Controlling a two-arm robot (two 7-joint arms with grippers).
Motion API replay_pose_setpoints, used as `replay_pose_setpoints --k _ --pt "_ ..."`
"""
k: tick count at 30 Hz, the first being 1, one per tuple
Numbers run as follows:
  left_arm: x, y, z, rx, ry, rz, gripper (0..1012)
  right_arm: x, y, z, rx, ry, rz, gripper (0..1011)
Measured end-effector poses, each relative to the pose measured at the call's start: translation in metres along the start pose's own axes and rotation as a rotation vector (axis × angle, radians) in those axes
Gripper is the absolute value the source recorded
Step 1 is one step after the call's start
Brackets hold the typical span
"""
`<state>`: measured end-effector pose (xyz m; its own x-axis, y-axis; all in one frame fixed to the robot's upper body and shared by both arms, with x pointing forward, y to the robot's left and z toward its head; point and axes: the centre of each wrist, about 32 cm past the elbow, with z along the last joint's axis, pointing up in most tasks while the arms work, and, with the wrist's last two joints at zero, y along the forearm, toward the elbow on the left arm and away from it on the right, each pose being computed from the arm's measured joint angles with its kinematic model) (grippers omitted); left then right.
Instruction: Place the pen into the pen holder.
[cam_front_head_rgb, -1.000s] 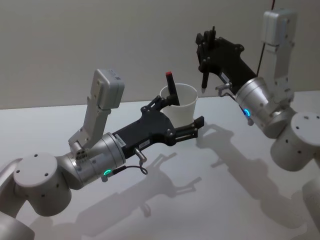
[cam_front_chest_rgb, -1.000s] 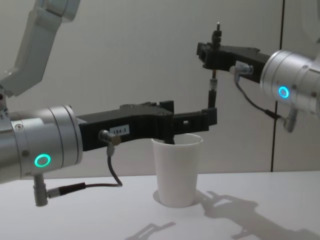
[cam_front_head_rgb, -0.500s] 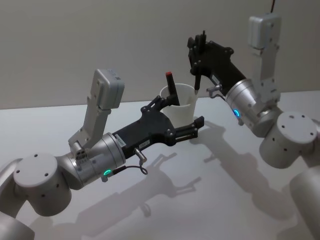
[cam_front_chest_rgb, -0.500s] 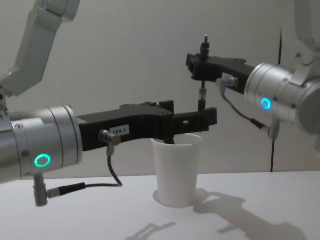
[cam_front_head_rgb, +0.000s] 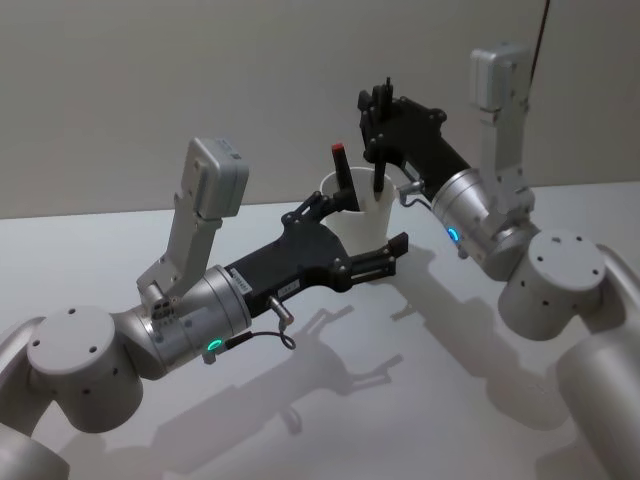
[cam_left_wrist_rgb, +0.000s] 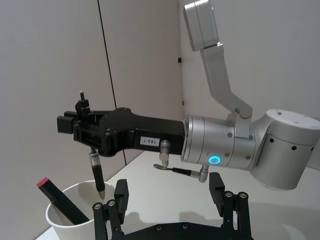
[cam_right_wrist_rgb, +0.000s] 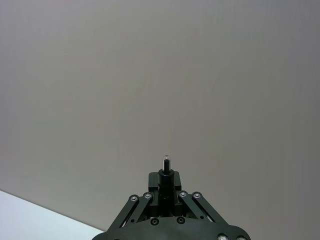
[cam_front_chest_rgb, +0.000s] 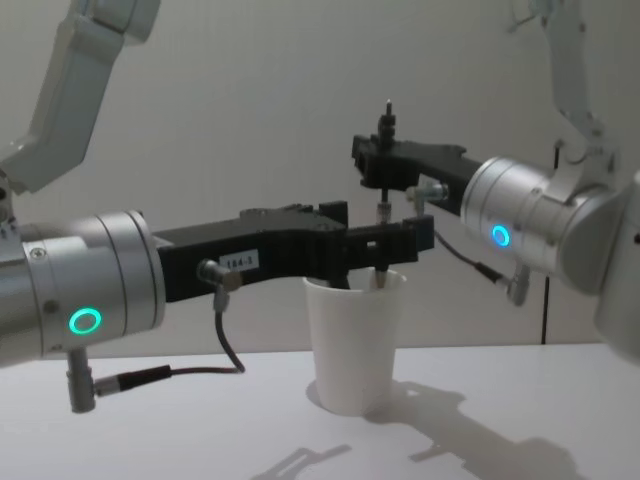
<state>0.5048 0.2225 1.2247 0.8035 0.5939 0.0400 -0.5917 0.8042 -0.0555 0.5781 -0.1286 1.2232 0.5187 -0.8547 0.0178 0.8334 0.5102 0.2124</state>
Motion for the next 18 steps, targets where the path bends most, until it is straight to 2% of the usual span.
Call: replay_pose_setpoints --k 8,13,15,18 --pt "0.0 0.0 0.0 0.0 0.0 0.0 1001 -0.004 0.0027 -0.0078 -0.009 0.004 0.005 126" --pt "0.0 0.0 0.0 0.0 0.0 0.0 1001 -0.005 0.0035 -0.0098 -0.011 0.004 0.005 270" --pt "0.0 0.0 0.0 0.0 0.0 0.0 1001 -0.0052 0.0036 -0.0105 -0.013 0.004 0.005 299" --pt "0.0 0.0 0.0 0.0 0.0 0.0 1001 -0.0059 0.0041 -0.0115 -0.014 0.005 0.005 407"
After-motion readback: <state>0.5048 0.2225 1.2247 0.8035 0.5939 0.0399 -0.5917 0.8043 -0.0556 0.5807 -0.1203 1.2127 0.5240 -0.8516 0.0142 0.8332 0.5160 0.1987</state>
